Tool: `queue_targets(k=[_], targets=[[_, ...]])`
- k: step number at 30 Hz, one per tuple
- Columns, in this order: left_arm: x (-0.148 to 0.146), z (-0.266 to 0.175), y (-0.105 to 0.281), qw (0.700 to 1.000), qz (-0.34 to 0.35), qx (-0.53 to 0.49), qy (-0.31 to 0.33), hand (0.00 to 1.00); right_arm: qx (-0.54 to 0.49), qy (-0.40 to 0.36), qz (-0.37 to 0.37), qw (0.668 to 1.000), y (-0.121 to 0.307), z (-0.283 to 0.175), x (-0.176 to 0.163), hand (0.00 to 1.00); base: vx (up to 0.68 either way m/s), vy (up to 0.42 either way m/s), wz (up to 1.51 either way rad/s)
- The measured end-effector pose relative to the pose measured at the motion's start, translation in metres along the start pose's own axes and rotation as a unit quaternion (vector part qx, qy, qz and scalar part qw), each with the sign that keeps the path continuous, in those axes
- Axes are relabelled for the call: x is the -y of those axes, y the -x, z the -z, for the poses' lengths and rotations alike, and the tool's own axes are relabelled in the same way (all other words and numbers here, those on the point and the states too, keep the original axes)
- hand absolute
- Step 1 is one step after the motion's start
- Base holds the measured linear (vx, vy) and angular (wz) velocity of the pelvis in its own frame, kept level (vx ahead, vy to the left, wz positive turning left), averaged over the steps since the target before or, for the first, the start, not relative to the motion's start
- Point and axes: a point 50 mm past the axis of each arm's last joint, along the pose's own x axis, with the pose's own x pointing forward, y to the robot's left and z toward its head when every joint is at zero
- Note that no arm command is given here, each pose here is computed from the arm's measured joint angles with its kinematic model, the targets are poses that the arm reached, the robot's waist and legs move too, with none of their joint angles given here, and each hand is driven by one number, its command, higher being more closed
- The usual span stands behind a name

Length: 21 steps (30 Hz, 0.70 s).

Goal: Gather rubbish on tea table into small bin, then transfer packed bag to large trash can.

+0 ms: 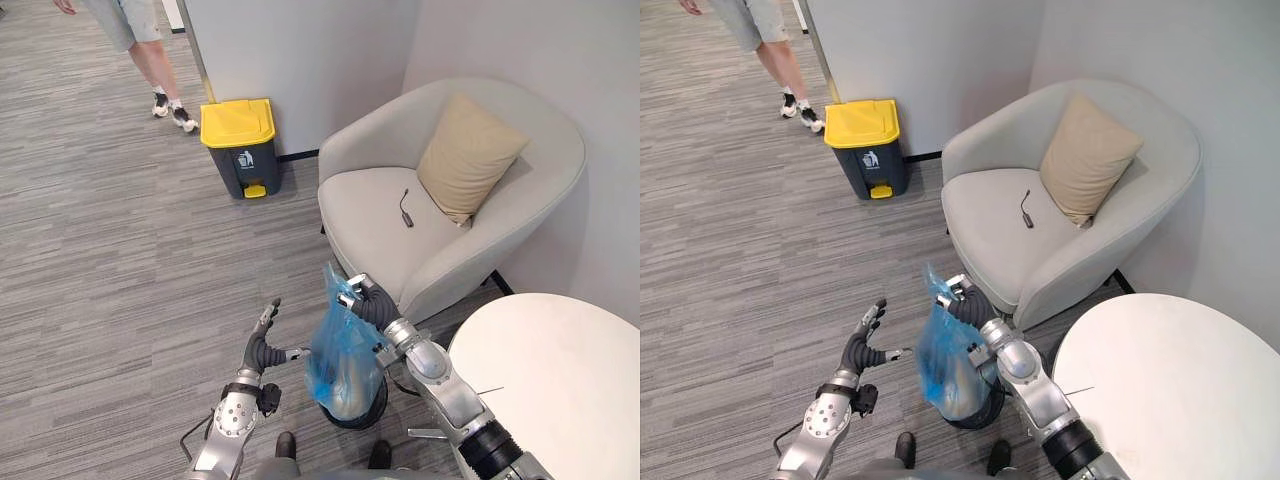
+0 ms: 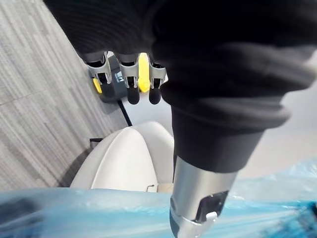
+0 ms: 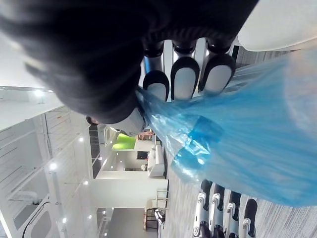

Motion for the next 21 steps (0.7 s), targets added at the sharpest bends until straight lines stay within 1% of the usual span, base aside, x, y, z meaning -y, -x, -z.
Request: queue_targets(k=[5,13,16,21], targets=[[0.002,-0.008,-0.002,0.998,0.027,0.03,-0.055,0.0,0.013,-0.023,-0.032,0.999,-0.009,-0.007,-0.012,1.0,-0.02,0.003,0.02],[0.017,-0.021,-0.007,0.992,0.062,0.067,-0.087,0.0,0.038,-0.055,-0.052,0.996,-0.019,-0.019,-0.015,1.0,-0.01,0.0,0.0],[0.019,-0.024,-0.012,0.99,0.066,0.075,-0.101,0.0,0.051,-0.065,-0.075,0.994,-0.022,-0.026,-0.024,1.0,0.0,0.0,0.0],[0.024,-0.014,-0.017,0.987,0.073,0.057,-0.132,0.0,0.068,-0.082,-0.102,0.989,-0.027,-0.035,-0.034,1.0,0.0,0.0,0.0]])
